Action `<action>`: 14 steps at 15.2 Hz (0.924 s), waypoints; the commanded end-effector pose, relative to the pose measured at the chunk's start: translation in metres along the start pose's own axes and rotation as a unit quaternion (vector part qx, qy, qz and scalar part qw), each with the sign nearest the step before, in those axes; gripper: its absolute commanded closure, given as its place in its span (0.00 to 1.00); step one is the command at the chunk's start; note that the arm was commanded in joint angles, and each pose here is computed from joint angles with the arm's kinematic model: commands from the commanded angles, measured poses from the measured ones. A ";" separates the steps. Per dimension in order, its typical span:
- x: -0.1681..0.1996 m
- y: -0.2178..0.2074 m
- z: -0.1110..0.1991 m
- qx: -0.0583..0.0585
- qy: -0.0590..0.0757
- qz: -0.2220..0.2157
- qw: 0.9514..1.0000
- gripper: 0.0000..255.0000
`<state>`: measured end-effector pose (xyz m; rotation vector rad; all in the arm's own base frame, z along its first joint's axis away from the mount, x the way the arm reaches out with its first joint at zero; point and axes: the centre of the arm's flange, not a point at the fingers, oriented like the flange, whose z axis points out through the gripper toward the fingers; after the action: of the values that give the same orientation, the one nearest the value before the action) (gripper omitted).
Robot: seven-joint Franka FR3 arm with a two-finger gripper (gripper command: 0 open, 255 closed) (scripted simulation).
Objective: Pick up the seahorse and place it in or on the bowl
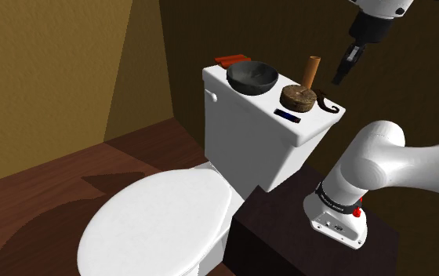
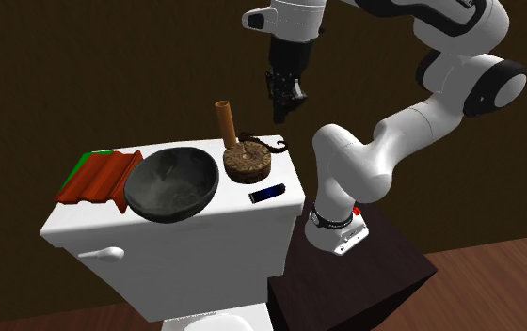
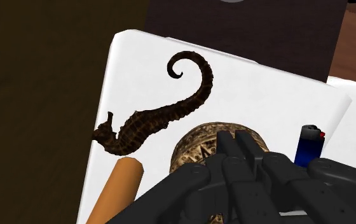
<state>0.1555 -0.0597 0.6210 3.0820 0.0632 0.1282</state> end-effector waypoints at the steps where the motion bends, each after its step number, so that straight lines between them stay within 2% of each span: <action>1: 0.000 0.000 0.000 0.000 0.001 0.000 1.000 1.00; 5: 0.000 0.000 0.000 0.000 0.000 0.000 1.000 1.00; 6: 0.000 0.000 0.000 0.000 0.000 0.000 1.000 0.00; 8: 0.000 0.014 0.020 -0.009 0.015 0.050 0.999 0.00; 10: 0.000 0.028 0.039 -0.019 0.030 0.100 0.994 0.00; 14: -0.003 0.054 0.074 -0.035 0.058 0.189 0.980 0.00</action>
<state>0.1624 -0.1106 0.5579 2.9923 -0.4501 0.2923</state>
